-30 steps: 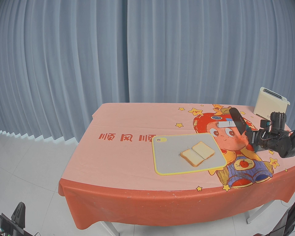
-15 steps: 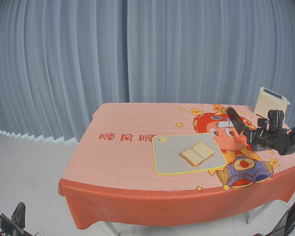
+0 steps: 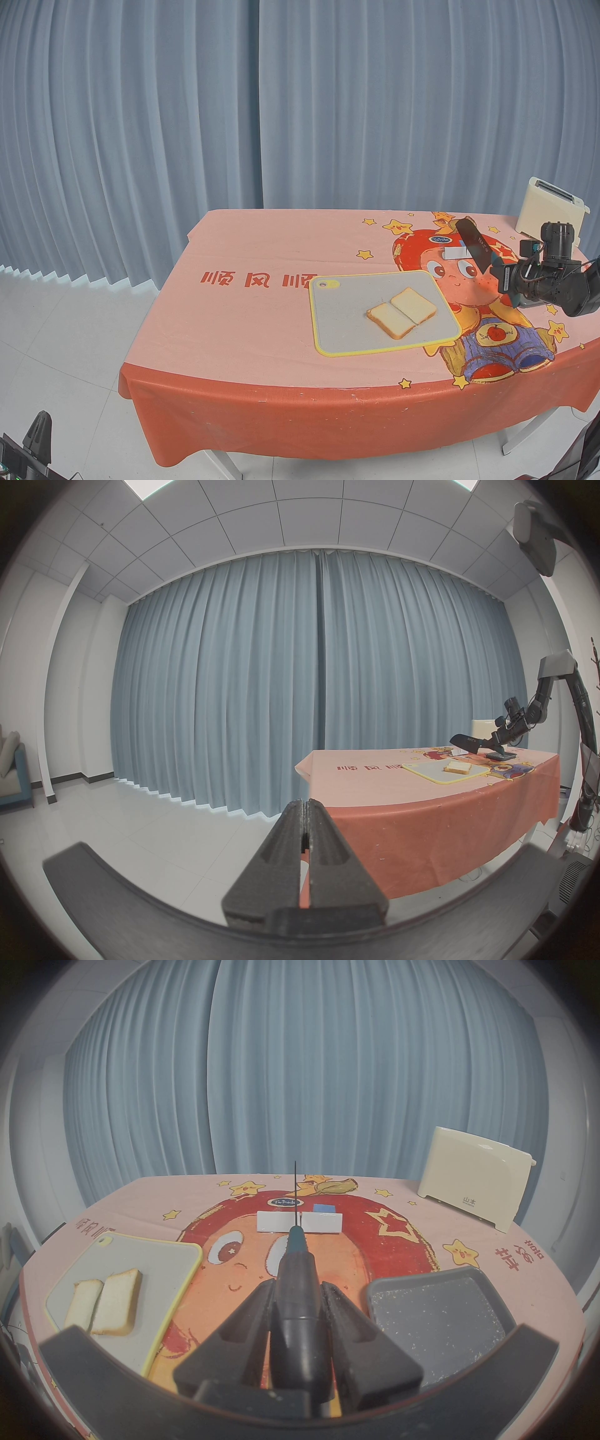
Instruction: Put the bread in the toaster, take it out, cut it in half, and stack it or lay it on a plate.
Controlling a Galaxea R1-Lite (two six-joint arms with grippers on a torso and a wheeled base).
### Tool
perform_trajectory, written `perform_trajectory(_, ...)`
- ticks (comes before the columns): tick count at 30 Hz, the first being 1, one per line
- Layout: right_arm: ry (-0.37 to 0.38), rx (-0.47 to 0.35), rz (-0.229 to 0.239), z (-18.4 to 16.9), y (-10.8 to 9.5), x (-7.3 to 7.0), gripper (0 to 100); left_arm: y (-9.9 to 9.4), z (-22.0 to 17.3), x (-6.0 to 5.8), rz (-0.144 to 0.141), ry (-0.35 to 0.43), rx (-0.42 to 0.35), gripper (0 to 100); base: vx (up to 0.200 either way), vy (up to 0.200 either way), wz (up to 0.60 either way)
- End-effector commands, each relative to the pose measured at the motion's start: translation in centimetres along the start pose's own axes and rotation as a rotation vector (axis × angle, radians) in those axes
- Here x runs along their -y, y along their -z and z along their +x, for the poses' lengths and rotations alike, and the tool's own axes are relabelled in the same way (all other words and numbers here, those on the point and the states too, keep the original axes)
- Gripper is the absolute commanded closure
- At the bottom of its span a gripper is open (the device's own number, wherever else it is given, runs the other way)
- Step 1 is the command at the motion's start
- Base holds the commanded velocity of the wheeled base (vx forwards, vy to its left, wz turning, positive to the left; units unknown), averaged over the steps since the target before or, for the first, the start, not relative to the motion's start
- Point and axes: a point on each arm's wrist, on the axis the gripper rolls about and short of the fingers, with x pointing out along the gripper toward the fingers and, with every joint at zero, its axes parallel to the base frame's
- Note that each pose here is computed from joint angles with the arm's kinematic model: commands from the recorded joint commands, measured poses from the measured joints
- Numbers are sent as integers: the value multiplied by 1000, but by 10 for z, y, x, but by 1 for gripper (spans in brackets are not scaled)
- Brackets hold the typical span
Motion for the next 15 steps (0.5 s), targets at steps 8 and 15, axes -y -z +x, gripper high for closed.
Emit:
perform_trajectory(8, 13, 7, -3, 4, -3, 2, 100, 5, 1, 0, 0, -1, -16, 100, 0, 0, 0)
perform_trajectory(15, 9, 0, -5, 5, -1, 1, 100, 5, 1, 0, 0, -1, -16, 100, 0, 0, 0)
